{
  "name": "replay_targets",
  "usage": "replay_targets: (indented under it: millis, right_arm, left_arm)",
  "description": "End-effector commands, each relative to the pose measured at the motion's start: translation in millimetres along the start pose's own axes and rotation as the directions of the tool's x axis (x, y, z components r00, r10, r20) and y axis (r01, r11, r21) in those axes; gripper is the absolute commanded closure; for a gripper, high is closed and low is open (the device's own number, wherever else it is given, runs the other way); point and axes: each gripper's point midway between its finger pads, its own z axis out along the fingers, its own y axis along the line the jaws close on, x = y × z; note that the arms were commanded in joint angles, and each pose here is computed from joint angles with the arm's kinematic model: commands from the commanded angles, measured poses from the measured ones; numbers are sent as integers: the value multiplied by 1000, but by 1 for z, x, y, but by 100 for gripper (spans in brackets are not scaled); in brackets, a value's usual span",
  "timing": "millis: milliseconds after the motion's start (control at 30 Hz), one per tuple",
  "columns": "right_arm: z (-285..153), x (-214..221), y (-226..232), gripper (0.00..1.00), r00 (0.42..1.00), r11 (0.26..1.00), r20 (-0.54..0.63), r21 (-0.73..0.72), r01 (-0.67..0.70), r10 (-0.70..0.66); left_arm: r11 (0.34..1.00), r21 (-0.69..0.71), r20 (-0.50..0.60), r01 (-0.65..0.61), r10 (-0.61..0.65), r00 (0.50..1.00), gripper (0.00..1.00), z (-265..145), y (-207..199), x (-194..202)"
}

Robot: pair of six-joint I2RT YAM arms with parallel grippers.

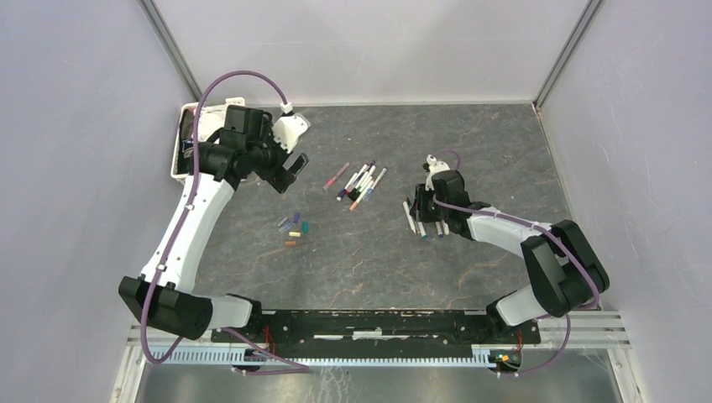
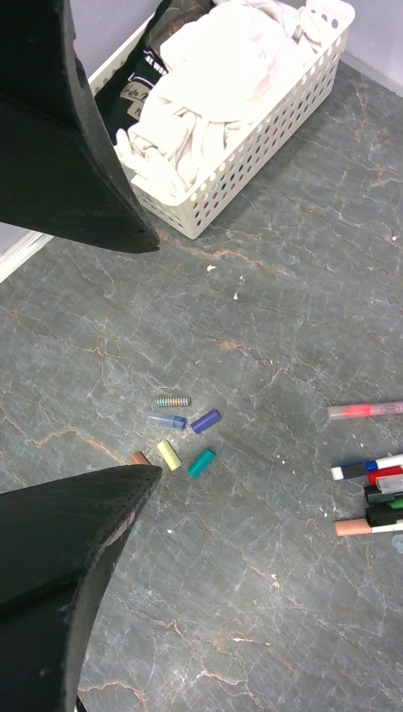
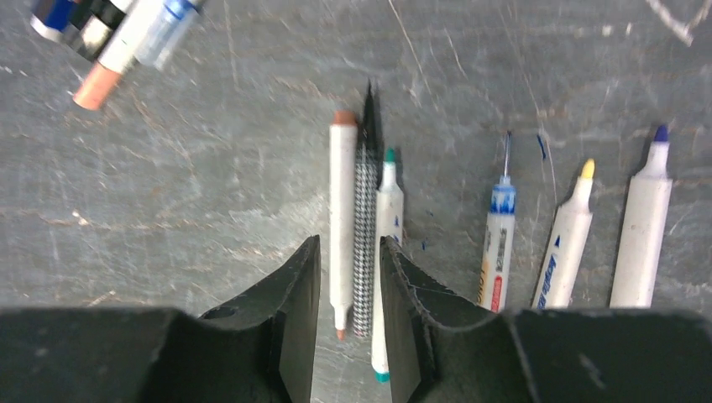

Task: Open the pen caps
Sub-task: Place the pen at the center of the board, then pick up the pen from the center of the board.

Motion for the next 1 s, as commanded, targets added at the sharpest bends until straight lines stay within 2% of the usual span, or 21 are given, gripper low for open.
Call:
replay_targets:
  millis: [0, 133, 233, 467, 667, 967]
  right_arm:
    - [-11, -63, 29, 63, 990, 999, 139, -26, 38, -34]
    - [1, -90, 55, 59, 986, 997, 150, -21, 78, -74]
    - [21, -99, 65, 58, 989, 996, 118, 18, 87, -89]
    - [79, -114, 64, 59, 996, 992, 57, 110, 62, -68]
    - [103, -126, 70, 59, 996, 988, 48, 136, 70, -77]
    - [124, -108, 52, 62, 997, 972, -11, 221, 73, -72]
  left_arm:
    - [998, -37, 54, 50, -48, 997, 0, -21, 8, -13]
    - [995, -51, 52, 80, -78, 996, 0, -23, 14, -8]
    - [994, -12, 42, 106, -106, 994, 0, -22, 9, -4]
    - [988, 69, 21, 139, -141, 990, 0, -17, -12, 8]
    - [985, 104, 15, 138, -140, 990, 0, -18, -25, 18]
    - [978, 145, 4, 149, -151, 989, 0, -15, -35, 23]
